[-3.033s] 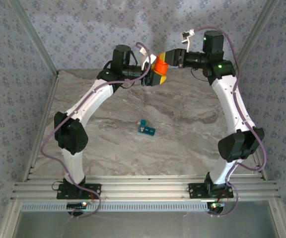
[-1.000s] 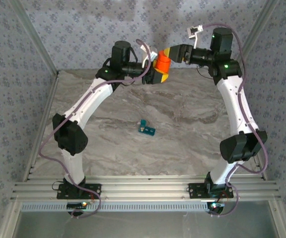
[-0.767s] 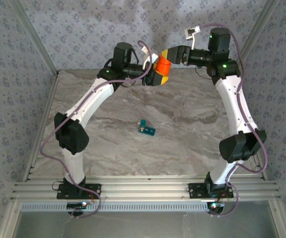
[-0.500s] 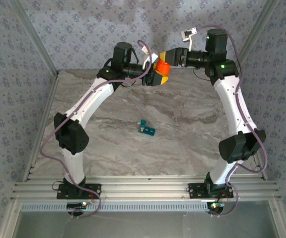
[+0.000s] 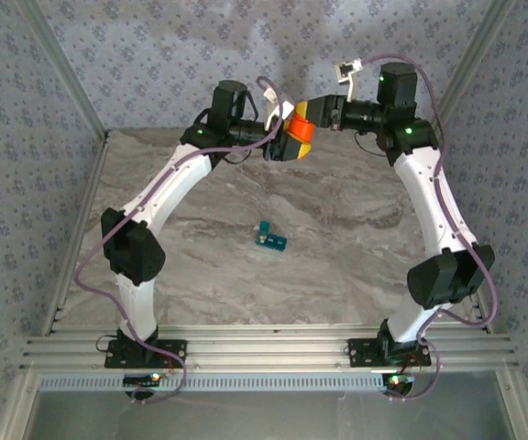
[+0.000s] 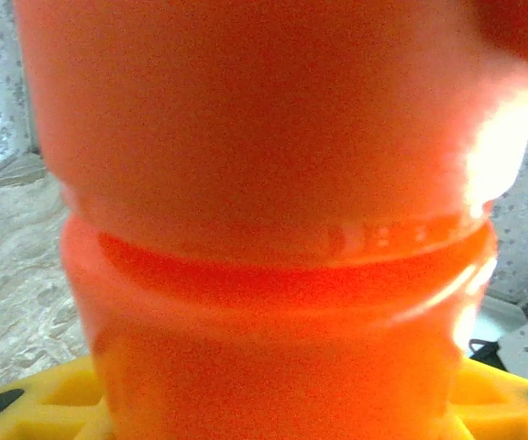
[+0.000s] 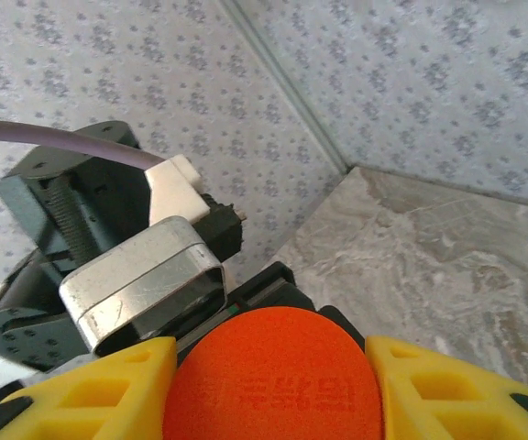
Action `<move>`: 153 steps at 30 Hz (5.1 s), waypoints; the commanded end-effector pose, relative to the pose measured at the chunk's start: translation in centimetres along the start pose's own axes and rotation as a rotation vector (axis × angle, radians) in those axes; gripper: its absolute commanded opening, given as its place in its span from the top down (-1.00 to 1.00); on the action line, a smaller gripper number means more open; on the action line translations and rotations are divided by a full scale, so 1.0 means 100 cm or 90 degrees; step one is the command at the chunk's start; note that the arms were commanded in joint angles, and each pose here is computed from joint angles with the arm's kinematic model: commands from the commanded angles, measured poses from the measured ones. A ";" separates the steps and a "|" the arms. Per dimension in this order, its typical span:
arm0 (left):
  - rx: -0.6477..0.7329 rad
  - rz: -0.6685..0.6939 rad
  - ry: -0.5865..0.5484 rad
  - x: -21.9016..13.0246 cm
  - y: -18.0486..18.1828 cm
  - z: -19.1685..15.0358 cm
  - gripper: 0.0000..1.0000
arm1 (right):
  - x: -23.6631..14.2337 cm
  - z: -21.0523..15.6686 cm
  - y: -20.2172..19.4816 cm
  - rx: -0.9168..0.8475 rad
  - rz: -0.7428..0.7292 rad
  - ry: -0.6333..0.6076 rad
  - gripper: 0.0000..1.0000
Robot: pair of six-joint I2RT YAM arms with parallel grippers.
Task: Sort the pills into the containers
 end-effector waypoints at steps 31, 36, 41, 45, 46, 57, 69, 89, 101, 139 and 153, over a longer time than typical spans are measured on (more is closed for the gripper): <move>0.110 0.112 -0.153 -0.016 -0.011 0.016 1.00 | -0.038 0.012 0.009 0.019 -0.036 -0.072 -0.69; 0.093 0.055 -0.120 -0.018 -0.010 0.015 1.00 | -0.045 0.019 0.006 0.007 0.015 -0.046 -0.71; 0.076 0.000 -0.082 -0.017 -0.012 0.016 1.00 | -0.039 0.024 -0.009 0.021 0.040 -0.024 -0.67; 0.065 -0.026 -0.062 -0.016 -0.014 0.016 1.00 | -0.035 0.029 -0.011 0.017 0.067 -0.011 -0.66; 0.059 -0.029 -0.056 -0.015 -0.013 0.014 1.00 | -0.034 0.030 -0.011 0.015 0.073 -0.009 -0.66; 0.050 -0.058 -0.040 -0.012 -0.018 0.018 1.00 | -0.024 0.030 0.004 0.000 0.112 0.006 -0.65; 0.054 -0.064 -0.037 -0.010 -0.023 0.021 1.00 | -0.016 0.022 0.011 0.009 0.119 0.027 -0.41; 0.121 0.041 -0.108 -0.013 -0.034 0.034 1.00 | -0.011 -0.020 0.004 0.045 -0.003 0.019 0.21; 0.162 0.081 -0.156 -0.002 -0.041 0.023 1.00 | 0.002 -0.040 -0.002 0.077 -0.059 0.021 0.21; 0.081 -0.022 -0.066 -0.012 -0.013 0.020 1.00 | -0.051 0.026 -0.002 -0.007 0.034 -0.033 -0.73; 0.064 -0.049 -0.046 -0.010 -0.015 0.021 1.00 | -0.028 0.028 0.008 -0.007 0.094 0.005 -0.69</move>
Point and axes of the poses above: each hand's point on the last joint's axis, 136 mm out from that joint toward the fingers, its own x axis out along the fingers, its own y axis along the line the jaws close on, z = x × y, the point moved 10 cm from there along -x, back along the fingers, and after that the axes turned 6 degrees about -x, right-handed, at the moved point
